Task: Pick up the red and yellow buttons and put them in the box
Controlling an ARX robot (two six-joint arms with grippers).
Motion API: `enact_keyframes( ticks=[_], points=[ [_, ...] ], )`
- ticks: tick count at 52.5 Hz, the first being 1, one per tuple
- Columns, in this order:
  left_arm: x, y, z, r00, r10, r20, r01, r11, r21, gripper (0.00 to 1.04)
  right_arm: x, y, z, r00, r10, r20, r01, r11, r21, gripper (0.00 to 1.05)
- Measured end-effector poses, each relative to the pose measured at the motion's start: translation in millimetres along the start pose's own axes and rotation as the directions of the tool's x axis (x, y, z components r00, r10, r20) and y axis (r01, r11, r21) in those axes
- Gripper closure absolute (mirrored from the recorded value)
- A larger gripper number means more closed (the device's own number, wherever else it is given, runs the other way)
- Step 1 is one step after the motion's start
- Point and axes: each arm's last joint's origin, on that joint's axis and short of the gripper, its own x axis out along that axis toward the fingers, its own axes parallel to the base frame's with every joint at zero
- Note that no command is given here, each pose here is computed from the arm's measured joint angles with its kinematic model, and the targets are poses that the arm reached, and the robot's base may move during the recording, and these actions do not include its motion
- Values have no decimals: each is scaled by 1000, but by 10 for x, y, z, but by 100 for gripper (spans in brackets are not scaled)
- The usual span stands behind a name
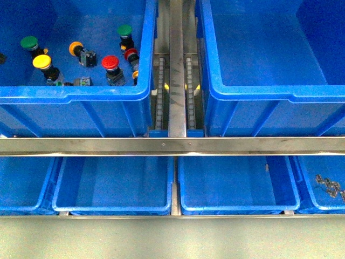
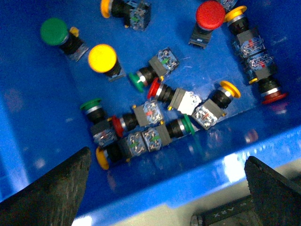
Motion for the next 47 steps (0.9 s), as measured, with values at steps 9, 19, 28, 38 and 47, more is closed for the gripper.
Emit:
enact_keyframes(
  ticks=[9,19,28,38,47],
  points=[
    [420,-20,205,1000,-26,-12,26,999,30,8,0,0,0,1000,0,0,0,1000,0,7],
    [831,-57,385,998,-63,-13,63,998,25,8,0,0,0,1000,0,0,0,1000,0,7],
    [1271,-166,480,995,-101,-23,102,995,12,8,0,0,0,1000,0,0,0,1000,0,7],
    [1624,-355,583,992,-128,-24,128,992,15,8,0,0,0,1000,0,0,0,1000,0,7],
    [1870,-420,591,991,-132,-38,132,991,7,8,0,0,0,1000,0,0,0,1000,0,7]
  ],
)
